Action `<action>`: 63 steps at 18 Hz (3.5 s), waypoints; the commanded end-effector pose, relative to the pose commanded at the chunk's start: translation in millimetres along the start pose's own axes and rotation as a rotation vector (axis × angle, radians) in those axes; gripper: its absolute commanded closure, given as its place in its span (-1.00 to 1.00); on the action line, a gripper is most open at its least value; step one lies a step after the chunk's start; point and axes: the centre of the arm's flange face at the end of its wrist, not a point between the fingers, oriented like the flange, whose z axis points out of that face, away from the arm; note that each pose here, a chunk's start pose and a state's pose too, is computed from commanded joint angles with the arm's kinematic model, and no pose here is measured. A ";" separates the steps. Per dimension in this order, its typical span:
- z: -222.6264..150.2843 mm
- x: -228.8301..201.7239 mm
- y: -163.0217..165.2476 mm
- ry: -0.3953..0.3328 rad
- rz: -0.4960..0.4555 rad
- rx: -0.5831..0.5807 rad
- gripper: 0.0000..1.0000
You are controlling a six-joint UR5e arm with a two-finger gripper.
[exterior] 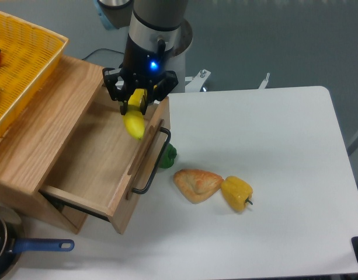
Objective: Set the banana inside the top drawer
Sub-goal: 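Carry the banana over the open wooden drawer, then lower the banana down into the open drawer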
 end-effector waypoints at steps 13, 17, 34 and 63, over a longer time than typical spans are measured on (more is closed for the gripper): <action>27.1 18.2 -2.3 0.012 0.014 -0.023 0.81; 34.0 19.1 -0.8 0.010 0.016 -0.037 0.81; 62.4 21.6 1.4 0.006 0.024 -0.090 0.81; 86.0 24.0 -14.9 0.005 0.047 -0.077 0.80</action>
